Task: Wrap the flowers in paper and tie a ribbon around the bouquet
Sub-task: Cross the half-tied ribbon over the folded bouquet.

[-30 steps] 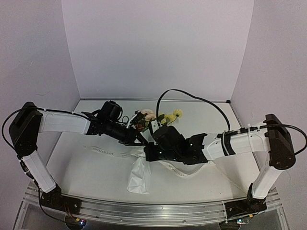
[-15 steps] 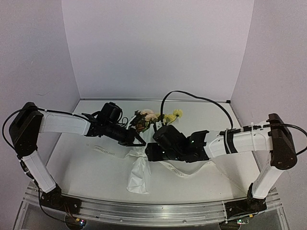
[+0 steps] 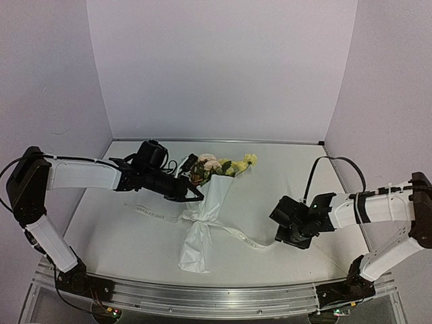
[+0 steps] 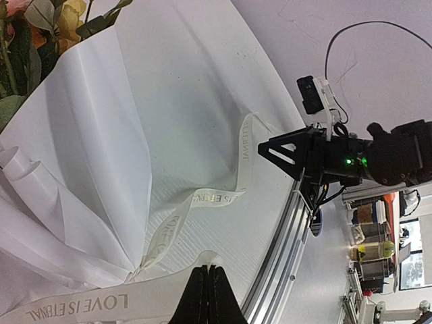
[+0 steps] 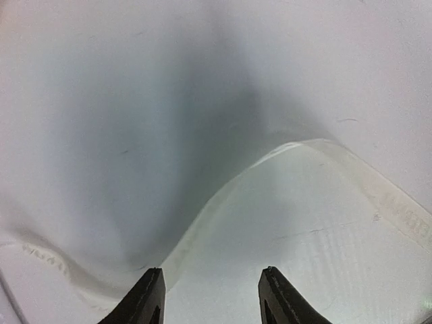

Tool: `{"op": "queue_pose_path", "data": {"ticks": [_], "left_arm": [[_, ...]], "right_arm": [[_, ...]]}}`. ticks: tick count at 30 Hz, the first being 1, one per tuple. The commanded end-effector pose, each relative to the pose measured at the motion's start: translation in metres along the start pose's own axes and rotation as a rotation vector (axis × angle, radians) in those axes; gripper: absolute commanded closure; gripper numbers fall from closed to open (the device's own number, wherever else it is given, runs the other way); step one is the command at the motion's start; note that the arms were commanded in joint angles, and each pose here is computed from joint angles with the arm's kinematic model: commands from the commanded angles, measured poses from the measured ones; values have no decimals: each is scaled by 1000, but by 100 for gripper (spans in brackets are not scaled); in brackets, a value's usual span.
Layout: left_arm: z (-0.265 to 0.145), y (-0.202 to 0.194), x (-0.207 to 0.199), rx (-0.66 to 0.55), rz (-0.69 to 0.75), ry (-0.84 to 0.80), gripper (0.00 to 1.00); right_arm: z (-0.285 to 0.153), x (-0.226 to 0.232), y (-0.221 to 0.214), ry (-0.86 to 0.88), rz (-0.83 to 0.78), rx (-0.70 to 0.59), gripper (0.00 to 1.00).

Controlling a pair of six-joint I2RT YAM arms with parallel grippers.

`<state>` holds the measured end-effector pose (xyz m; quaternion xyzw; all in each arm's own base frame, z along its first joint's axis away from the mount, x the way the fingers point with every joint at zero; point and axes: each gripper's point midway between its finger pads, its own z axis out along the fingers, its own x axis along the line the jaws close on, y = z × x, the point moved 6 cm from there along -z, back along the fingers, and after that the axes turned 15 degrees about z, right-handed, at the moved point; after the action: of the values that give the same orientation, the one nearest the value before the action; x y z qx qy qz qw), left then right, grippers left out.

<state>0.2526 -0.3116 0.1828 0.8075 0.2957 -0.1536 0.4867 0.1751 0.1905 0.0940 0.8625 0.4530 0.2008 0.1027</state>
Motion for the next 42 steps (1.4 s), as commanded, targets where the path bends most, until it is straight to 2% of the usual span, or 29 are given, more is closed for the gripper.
{"op": "queue_pose_path", "data": {"ticks": [1, 7, 13, 15, 17, 18, 20, 24, 28, 33, 36, 39, 42], "left_arm": [[-10, 12, -11, -53, 57, -3, 100], [-10, 13, -11, -55, 61, -4, 100], [-12, 12, -12, -54, 68, -1, 100], [-13, 12, -13, -56, 70, 2, 100], [-14, 11, -13, -58, 71, 5, 100], [-15, 10, -13, -61, 72, 11, 100], [-18, 11, -14, -74, 85, 22, 100], [-26, 12, -19, -111, 140, 33, 100], [-33, 10, -22, -154, 197, 50, 100], [-41, 4, -28, -210, 265, 66, 100], [-44, 0, -34, -236, 307, 65, 100], [-44, -4, -35, -235, 325, 70, 100], [-42, -5, -36, -223, 334, 69, 100]], "right_arm": [[9, -4, 18, -60, 135, -20, 49], [33, -8, 30, -98, 209, -12, 49], [51, -13, 36, -141, 228, -35, 55], [54, -9, 39, -146, 217, -49, 66], [54, -4, 41, -143, 204, -55, 93], [52, 1, 44, -132, 198, -65, 100], [40, 15, 53, -92, 167, -82, 100], [-4, 80, 83, 69, 87, -105, 100], [-51, 177, 102, 320, 36, -27, 100], [-84, 293, 73, 582, -140, 138, 100], [-70, 336, 39, 680, -228, 304, 100], [-61, 355, 16, 751, -276, 451, 100], [-59, 358, 2, 779, -310, 512, 96]]}}
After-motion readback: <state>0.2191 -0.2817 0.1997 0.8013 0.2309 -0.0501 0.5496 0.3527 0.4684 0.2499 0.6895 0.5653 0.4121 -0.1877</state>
